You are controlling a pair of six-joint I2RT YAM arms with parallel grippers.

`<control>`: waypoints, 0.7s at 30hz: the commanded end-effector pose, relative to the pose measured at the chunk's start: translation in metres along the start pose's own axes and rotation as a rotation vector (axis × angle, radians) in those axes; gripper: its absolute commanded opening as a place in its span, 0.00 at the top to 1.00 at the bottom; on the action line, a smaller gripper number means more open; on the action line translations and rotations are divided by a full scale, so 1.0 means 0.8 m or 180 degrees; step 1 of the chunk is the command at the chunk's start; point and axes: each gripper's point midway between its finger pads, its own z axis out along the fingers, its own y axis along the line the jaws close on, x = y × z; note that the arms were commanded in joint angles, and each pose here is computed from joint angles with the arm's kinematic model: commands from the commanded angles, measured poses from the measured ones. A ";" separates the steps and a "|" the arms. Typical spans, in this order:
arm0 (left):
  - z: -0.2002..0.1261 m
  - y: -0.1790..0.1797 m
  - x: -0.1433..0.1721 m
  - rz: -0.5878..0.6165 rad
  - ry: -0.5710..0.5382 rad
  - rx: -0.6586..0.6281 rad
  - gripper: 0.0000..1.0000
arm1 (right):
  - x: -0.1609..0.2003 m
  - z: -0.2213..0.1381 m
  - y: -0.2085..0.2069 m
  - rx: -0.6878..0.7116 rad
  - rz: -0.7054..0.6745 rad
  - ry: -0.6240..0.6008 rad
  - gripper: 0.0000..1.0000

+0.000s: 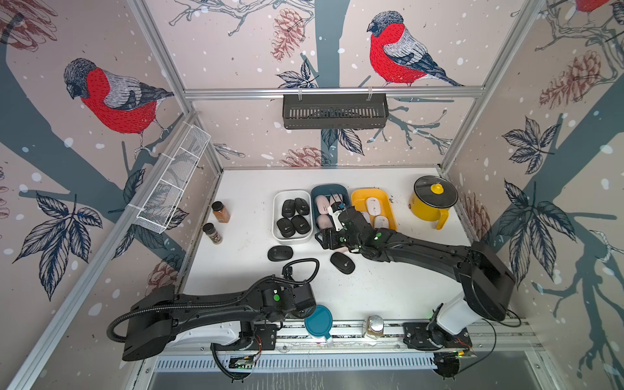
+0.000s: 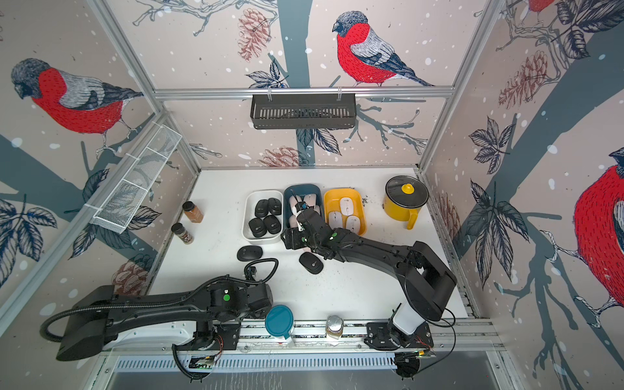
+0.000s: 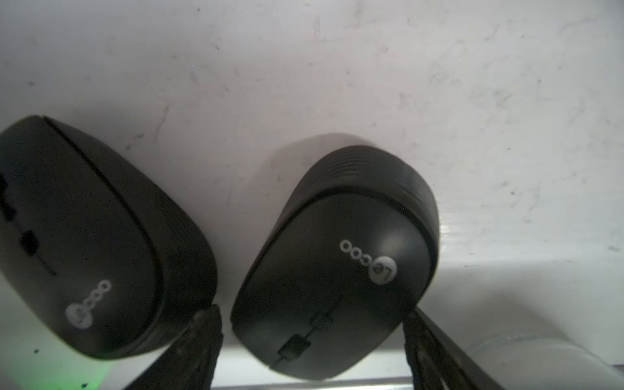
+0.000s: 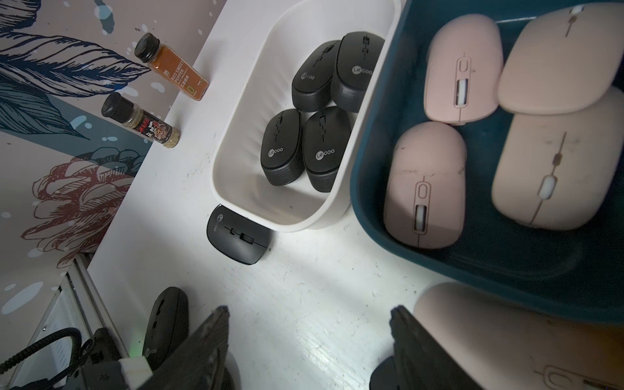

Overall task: Place the mice by color into the storage box
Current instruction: Adjust the mouse at the center of the board.

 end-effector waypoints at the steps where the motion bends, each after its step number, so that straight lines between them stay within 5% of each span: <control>1: -0.003 0.011 -0.002 -0.0017 -0.0013 -0.0162 0.16 | -0.004 0.003 0.013 -0.0145 0.0043 -0.0041 0.24; 12: -0.014 0.018 -0.031 -0.0216 -0.0479 -0.0089 0.18 | -0.004 0.004 0.016 -0.0177 0.0066 -0.0025 0.24; 21: -0.001 0.014 -0.028 -0.0116 -0.0380 -0.0047 0.19 | -0.003 0.005 0.017 -0.0192 0.0089 -0.0007 0.24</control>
